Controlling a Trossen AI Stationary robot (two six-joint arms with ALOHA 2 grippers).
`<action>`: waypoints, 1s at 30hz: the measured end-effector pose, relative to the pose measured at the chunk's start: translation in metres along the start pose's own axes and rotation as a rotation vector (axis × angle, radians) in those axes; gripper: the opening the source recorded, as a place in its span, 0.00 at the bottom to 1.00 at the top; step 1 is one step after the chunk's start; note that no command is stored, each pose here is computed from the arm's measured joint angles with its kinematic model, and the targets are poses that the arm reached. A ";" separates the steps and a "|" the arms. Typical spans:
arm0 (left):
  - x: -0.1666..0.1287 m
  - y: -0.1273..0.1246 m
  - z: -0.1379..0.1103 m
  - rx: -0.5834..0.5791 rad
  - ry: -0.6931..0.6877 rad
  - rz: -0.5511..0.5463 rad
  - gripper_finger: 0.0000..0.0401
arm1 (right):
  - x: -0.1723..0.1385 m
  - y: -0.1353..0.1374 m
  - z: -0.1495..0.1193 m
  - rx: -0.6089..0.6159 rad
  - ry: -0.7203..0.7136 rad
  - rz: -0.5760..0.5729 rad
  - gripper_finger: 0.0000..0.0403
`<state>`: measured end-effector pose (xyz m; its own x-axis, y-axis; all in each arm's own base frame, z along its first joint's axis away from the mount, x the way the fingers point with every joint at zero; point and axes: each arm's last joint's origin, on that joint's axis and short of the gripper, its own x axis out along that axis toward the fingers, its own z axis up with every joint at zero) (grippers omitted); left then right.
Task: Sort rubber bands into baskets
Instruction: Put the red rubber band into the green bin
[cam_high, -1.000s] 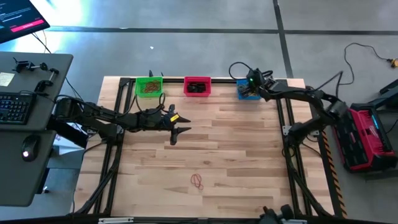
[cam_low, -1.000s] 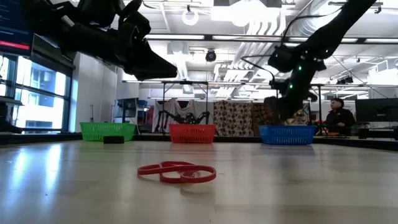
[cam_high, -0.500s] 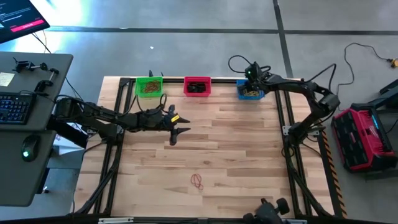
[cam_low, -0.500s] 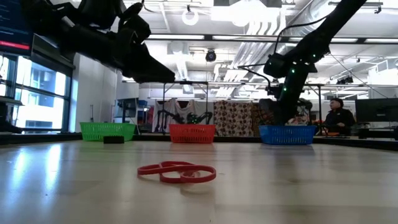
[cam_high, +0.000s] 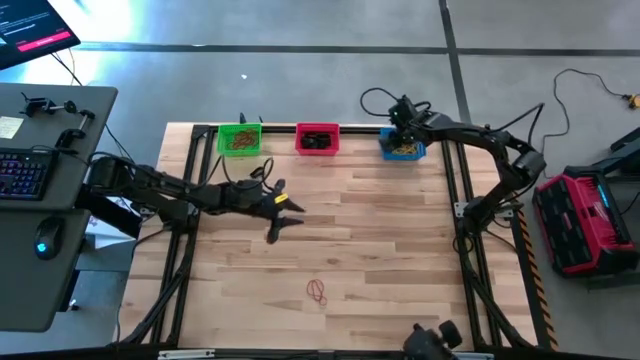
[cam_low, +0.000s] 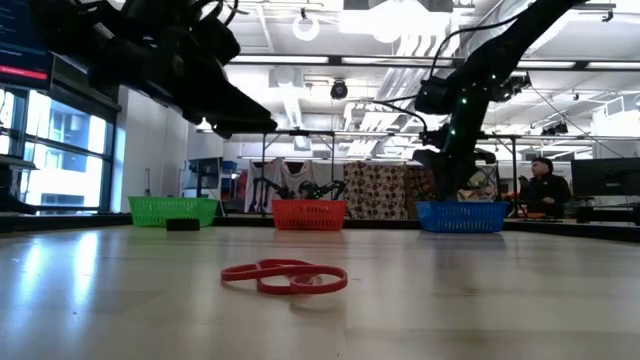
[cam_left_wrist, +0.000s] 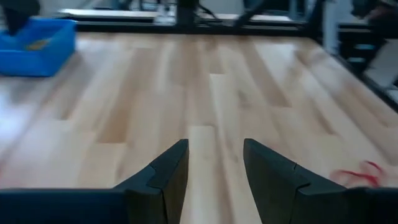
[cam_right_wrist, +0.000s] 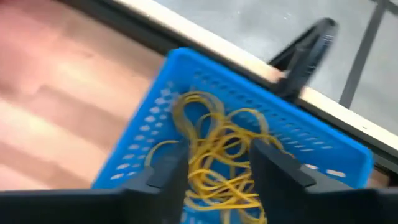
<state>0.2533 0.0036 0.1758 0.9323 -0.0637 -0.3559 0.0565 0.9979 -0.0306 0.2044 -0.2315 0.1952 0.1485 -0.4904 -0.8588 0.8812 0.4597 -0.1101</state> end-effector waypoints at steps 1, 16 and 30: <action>0.000 -0.004 0.000 0.000 0.004 -0.019 0.36 | -0.001 0.004 -0.001 -0.020 0.000 0.008 0.35; 0.004 -0.063 0.018 0.153 0.067 -0.200 0.06 | -0.078 0.095 -0.023 -0.292 -0.223 0.297 0.01; 0.026 -0.116 0.002 0.237 0.212 -0.309 0.08 | -0.110 0.151 -0.056 -0.388 -0.332 0.383 0.00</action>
<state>0.2718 -0.1141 0.1722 0.7664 -0.3354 -0.5479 0.4246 0.9045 0.0403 0.2954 -0.0668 0.2446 0.6067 -0.4133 -0.6791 0.5206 0.8521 -0.0534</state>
